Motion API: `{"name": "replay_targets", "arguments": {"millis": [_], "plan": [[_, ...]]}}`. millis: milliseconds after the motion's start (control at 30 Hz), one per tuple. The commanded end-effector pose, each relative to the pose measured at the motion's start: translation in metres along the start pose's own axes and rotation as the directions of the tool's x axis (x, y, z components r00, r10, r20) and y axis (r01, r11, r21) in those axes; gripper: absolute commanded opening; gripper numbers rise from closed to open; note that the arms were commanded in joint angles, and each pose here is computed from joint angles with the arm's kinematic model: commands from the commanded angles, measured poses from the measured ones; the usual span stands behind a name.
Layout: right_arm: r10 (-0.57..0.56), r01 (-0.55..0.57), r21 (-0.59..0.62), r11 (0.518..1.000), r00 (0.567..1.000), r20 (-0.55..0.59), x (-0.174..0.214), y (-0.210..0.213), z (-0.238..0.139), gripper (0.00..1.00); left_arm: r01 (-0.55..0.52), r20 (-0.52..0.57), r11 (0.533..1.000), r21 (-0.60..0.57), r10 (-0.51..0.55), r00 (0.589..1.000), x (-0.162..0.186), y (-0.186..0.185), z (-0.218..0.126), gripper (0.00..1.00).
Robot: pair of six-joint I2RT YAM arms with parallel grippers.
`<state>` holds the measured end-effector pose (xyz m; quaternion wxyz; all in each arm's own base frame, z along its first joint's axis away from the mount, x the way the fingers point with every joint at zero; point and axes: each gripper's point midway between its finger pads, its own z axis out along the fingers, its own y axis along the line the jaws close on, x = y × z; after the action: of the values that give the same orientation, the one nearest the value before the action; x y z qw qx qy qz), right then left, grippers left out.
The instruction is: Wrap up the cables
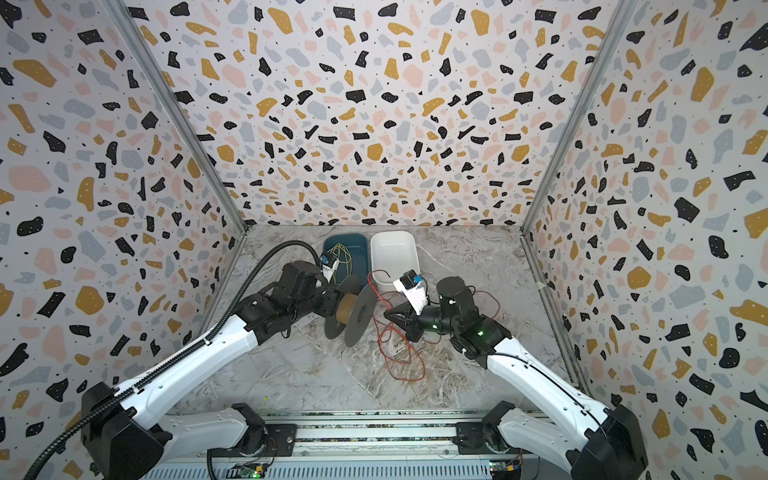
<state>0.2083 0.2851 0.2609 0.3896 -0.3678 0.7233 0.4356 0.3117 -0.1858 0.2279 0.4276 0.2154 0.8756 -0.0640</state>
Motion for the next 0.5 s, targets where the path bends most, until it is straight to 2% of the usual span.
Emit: {"name": "replay_targets", "arguments": {"millis": [0,67,133,267,467], "plan": [[-0.035,0.035,-0.106,0.994,0.999,0.001,-0.016,0.020,-0.003,0.00,-0.013,0.123,1.000,-0.001,0.013,0.992,-0.035,0.006,-0.029,0.79],[-0.040,0.039,-0.137,0.990,0.999,-0.005,-0.020,0.026,-0.002,0.00,-0.019,0.185,1.000,0.008,0.017,0.983,-0.045,0.006,-0.042,0.90],[-0.039,0.037,-0.169,0.985,0.999,-0.010,-0.025,0.031,-0.002,0.00,-0.030,0.253,1.000,0.010,0.027,0.967,-0.054,0.007,-0.055,0.94],[-0.028,0.025,-0.217,0.976,1.000,-0.008,-0.037,0.038,-0.004,0.00,-0.100,0.330,0.994,0.033,0.083,0.940,-0.061,0.001,-0.068,0.94],[-0.006,0.004,-0.292,0.956,1.000,-0.005,-0.052,0.045,-0.011,0.00,-0.225,0.362,0.973,0.050,0.192,0.912,-0.062,-0.011,-0.065,0.92]]}}
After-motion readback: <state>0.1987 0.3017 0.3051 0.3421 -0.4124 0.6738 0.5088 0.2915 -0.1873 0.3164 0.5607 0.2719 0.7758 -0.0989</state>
